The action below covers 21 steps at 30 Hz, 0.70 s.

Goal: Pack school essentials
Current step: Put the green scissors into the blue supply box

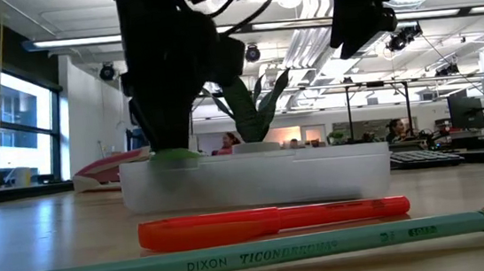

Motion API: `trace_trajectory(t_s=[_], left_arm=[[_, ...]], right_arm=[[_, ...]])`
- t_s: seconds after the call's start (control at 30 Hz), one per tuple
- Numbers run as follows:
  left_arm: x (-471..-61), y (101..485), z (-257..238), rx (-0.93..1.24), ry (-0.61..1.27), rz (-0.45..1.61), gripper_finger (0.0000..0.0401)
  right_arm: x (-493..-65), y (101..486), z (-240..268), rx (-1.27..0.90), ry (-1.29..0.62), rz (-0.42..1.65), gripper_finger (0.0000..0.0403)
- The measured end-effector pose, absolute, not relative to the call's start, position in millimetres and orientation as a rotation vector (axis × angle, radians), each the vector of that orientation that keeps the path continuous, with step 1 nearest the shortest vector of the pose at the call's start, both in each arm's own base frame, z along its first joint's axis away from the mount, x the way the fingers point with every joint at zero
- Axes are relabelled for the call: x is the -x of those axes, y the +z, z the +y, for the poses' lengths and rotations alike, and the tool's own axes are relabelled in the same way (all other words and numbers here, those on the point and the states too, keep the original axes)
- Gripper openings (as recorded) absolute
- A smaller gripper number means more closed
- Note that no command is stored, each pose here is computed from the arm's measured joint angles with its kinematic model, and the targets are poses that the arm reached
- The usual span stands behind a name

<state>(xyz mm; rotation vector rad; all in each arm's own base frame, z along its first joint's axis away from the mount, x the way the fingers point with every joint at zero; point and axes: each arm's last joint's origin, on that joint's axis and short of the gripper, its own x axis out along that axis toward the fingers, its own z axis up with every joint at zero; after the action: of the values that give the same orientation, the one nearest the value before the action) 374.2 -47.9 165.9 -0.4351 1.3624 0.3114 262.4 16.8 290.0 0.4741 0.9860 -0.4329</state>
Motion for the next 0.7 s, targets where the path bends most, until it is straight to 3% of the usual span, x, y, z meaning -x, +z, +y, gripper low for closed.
trace_trajectory(t_s=[0.4,0.7], left_arm=[[-376,162,-47,0.430,0.342,1.358,0.0115],[-378,198,-47,0.432,0.307,1.293,0.0115]], right_arm=[[-262,290,17,-0.472,-0.443,0.982,0.0177],[-263,291,21,-0.478,-0.426,0.972,0.0177]])
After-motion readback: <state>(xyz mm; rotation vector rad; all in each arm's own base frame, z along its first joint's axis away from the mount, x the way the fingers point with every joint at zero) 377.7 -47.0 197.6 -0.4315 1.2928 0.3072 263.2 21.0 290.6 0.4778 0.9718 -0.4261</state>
